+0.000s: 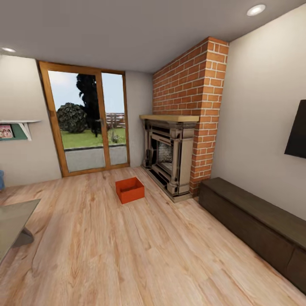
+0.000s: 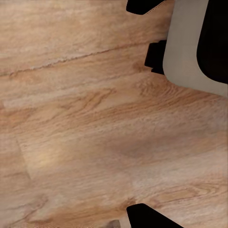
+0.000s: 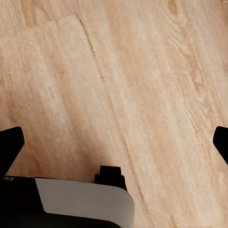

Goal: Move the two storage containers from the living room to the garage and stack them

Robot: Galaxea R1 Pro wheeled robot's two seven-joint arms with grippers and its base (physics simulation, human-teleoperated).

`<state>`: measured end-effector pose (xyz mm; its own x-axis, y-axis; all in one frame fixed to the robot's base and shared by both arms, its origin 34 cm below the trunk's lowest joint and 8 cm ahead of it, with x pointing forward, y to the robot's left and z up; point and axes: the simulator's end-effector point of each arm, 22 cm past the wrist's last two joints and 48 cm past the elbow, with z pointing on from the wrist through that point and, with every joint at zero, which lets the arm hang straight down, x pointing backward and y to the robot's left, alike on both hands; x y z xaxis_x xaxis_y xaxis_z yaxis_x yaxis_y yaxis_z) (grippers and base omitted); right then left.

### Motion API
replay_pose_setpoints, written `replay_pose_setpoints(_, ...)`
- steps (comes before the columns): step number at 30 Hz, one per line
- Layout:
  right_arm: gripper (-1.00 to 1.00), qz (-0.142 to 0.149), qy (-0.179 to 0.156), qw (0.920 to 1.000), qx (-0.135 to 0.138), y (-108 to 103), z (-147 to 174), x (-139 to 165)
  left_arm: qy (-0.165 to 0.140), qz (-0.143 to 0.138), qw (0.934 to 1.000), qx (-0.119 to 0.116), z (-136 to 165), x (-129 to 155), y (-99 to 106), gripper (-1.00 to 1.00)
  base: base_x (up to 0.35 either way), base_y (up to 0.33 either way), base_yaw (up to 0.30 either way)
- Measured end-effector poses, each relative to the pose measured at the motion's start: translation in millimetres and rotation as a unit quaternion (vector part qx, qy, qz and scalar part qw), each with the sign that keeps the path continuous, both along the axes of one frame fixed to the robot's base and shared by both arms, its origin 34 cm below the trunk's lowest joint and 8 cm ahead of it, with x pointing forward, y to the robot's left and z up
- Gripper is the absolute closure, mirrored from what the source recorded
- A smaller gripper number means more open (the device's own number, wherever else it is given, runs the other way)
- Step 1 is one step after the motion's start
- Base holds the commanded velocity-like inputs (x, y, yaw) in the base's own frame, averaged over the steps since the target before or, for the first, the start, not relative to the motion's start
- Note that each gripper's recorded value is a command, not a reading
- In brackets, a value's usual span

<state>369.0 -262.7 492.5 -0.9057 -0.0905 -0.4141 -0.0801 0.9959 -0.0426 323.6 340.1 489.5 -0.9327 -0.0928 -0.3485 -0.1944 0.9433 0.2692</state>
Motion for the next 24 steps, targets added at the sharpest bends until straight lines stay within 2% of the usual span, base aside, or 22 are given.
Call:
replay_pose_setpoints(13, -1.0, 0.0, 0.006, 1.0, 0.0, -0.3, -2.6, -3.9, 0.005, 0.0, 1.0, -0.001, -2.1, -3.8, -0.3, -1.0, 0.341, 0.0, 0.227)
replay_pose_setpoints(24, -1.0, 0.0, 0.007, 1.0, -0.001, -1.3, -3.1, -4.7, 0.006, -0.001, 1.0, -0.001, -2.5, -4.3, -0.4, -1.0, 0.341, -0.042, 0.033)
